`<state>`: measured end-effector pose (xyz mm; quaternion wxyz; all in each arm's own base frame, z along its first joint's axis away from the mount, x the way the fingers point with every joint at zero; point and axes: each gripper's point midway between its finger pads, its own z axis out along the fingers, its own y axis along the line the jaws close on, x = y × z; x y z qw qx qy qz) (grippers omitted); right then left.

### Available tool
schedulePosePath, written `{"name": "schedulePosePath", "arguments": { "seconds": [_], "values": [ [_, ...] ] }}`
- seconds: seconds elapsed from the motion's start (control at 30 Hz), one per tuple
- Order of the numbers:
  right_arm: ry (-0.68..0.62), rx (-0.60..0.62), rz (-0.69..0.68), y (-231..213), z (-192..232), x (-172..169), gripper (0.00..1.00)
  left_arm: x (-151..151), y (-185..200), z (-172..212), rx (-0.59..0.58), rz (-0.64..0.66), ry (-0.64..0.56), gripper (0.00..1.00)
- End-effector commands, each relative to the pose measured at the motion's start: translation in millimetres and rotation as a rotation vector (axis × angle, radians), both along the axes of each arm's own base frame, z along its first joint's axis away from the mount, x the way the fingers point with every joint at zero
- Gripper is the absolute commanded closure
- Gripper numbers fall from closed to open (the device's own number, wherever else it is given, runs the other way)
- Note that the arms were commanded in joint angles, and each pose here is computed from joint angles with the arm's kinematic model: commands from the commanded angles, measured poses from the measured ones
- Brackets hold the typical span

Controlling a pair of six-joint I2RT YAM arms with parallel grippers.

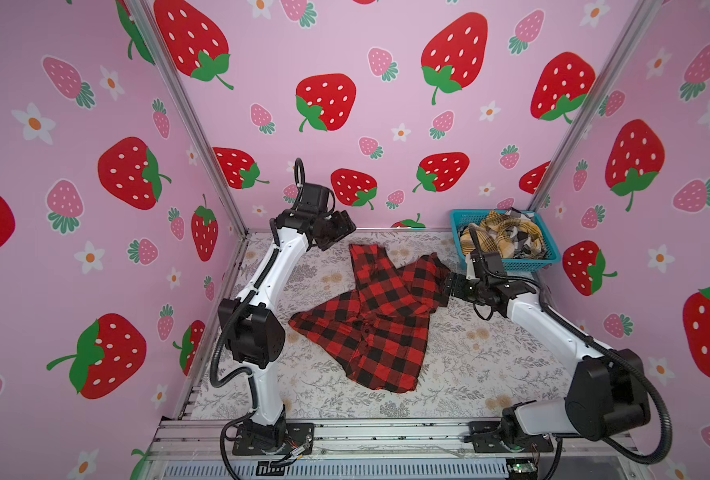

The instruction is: Fold and stack the long sleeve shirts

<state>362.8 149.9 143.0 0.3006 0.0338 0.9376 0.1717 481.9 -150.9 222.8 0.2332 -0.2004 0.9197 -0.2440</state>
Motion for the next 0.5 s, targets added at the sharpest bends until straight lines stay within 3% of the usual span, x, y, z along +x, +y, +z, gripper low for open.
{"name": "schedulePosePath", "arguments": {
  "seconds": [0.0,0.17,0.27,0.4,0.47],
  "values": [
    [0.01,0.005,0.05,8.3,-9.3,6.1,0.16,-50.4,28.6,13.0,0.006,0.055,0.027,0.14],
    [0.11,-0.056,0.013,-1.1,-48.3,16.3,0.17,-145.7,81.1,-51.9,0.02,0.165,0.19,0.11],
    [0.133,-0.01,-0.004,4.7,-63.6,23.3,0.19,-178.8,98.4,-86.0,0.007,0.219,0.264,0.08],
    [0.163,0.038,-0.004,14.3,-78.8,26.7,0.23,-170.4,92.3,-105.3,-0.194,0.251,0.284,0.08],
    [0.165,0.045,-0.005,15.4,-80.9,28.2,0.25,-157.2,91.3,-102.9,-0.207,0.252,0.26,0.08]
  ]
}}
